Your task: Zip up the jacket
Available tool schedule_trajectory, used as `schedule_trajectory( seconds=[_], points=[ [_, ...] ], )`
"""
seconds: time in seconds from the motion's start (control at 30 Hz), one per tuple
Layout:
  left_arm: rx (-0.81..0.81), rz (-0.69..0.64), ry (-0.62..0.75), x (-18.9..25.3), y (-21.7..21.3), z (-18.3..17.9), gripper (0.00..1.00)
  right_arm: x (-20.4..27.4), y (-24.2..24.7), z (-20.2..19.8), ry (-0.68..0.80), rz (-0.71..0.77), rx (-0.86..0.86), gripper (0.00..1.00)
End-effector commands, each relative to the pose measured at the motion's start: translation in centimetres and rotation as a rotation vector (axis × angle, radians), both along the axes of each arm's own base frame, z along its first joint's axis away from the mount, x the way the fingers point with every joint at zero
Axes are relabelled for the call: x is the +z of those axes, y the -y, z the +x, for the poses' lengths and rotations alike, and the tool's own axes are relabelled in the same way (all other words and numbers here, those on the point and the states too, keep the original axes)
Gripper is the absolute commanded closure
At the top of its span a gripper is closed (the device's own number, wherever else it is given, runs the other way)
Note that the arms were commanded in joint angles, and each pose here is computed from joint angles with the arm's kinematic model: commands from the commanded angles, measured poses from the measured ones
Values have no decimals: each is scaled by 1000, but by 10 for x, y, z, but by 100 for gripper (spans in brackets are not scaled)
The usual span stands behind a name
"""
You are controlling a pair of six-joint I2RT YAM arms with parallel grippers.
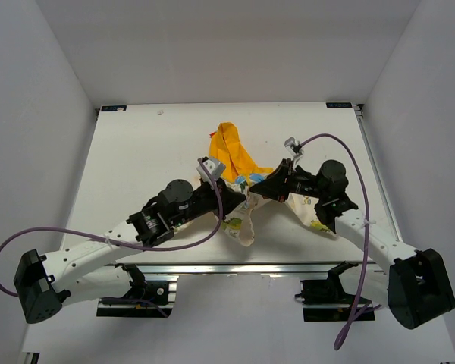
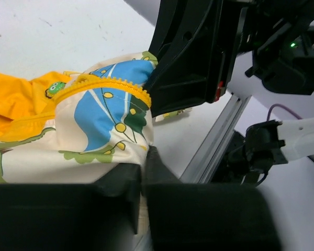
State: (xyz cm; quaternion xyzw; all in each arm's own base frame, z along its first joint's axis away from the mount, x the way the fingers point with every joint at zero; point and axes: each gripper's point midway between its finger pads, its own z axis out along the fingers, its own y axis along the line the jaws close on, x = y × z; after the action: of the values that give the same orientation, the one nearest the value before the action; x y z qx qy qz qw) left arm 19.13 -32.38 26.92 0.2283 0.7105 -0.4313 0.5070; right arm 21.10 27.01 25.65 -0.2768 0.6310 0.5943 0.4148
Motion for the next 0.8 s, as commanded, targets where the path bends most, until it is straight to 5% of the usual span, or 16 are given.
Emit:
schedule_trajectory(
  seconds=[0.0, 0.07, 0.17, 0.77],
  points=[
    [-5, 47, -30, -4, 0, 0, 73, 38, -1, -10, 155, 50, 67, 100],
    [13, 39, -36, -3, -2, 3, 58, 39, 0, -11, 160, 51, 59, 100],
    [40, 20, -41, 3, -6, 6, 49, 42, 1, -10, 174, 48, 42, 100],
    [17, -37, -42, 11, -7, -1, 46, 24, -1, 7, 102, -9, -7, 100]
  ],
)
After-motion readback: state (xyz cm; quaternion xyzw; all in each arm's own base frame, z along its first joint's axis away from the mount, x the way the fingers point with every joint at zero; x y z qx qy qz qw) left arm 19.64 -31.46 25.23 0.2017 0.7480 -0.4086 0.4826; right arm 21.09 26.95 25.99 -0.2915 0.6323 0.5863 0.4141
